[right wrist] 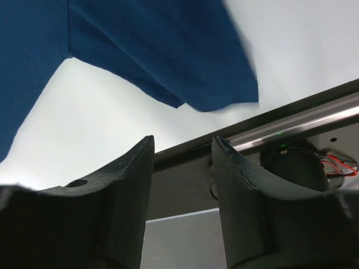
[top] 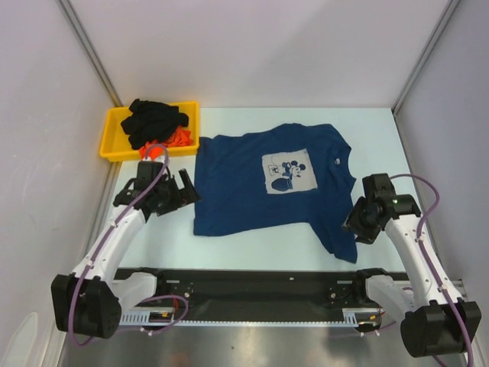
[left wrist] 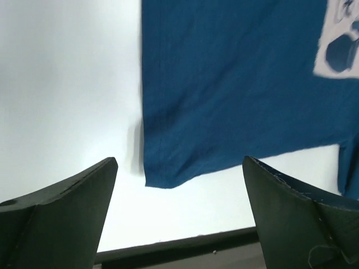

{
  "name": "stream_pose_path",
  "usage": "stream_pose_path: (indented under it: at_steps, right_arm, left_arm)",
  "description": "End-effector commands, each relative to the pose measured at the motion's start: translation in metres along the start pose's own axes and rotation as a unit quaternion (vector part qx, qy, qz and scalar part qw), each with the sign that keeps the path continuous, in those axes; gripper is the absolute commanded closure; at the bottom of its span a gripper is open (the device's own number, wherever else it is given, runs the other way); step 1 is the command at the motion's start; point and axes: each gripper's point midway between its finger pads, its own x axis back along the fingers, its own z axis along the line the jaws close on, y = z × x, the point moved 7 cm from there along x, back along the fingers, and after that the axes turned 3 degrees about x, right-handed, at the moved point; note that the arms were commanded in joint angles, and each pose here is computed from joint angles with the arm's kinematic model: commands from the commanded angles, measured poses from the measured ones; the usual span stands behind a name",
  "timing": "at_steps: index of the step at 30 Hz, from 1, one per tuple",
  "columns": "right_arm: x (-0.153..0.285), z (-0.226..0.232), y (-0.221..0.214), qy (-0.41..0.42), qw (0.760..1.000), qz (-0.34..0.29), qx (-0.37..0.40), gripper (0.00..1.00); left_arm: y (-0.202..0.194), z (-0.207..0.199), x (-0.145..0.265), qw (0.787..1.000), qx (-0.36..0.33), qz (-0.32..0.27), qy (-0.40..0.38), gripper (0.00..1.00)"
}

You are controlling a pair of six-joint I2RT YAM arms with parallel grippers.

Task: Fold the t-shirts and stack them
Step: Flatten the tshirt out

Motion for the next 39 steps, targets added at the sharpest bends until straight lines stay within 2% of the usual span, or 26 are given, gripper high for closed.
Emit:
stream_pose_path:
  at_steps: [1,5,9,11,15,20,23,25,33,37,39]
  right_arm:
    - [0.006,0.002,0.009,0.003,0.999,-0.015,0.041,0.48]
    - [0.005,0.015,0.021,0.039,0.997,-0.041,0.057,0.41]
    - [-0.006,0.027,0.039,0.056,0.994,-0.07,0.057,0.42]
    - [-0.012,0.03,0.047,0.054,0.995,-0.066,0.047,0.42]
    - [-0.023,0.046,0.063,0.103,0.993,-0.047,0.021,0.45]
    - [-0.038,0.044,0.087,0.072,0.996,-0.047,-0.002,0.45]
    - [-0.048,0.04,0.099,0.045,0.998,-0.043,0.002,0.45]
    - [-0.059,0.04,0.104,0.041,0.999,-0.03,0.005,0.45]
    - [-0.073,0.046,0.106,0.056,0.998,0.01,0.004,0.47]
    - [-0.075,0.046,0.103,0.065,0.998,0.011,0.0,0.47]
    - [-0.077,0.046,0.101,0.07,0.997,0.017,0.0,0.47]
  left_arm:
    - [0.016,-0.003,0.014,0.999,-0.007,-0.023,0.023,0.0]
    - [0.009,-0.011,-0.003,1.0,0.009,0.015,-0.022,0.02]
    - [0.005,-0.018,-0.017,0.997,0.023,0.019,-0.075,0.09]
    - [0.006,-0.021,-0.016,0.996,0.025,0.019,-0.087,0.1]
    - [0.012,-0.017,-0.02,0.997,0.036,0.001,-0.063,0.11]
    - [0.021,-0.014,-0.04,0.997,0.048,0.023,-0.056,0.14]
    - [0.024,-0.009,-0.053,0.997,0.044,0.041,-0.047,0.18]
    - [0.025,-0.006,-0.057,0.997,0.047,0.048,-0.041,0.25]
    - [0.021,0.0,-0.073,0.993,0.063,0.097,-0.019,0.37]
    - [0.01,0.008,-0.07,0.992,0.075,0.098,0.005,0.36]
    - [-0.001,0.013,-0.068,0.99,0.086,0.109,0.014,0.31]
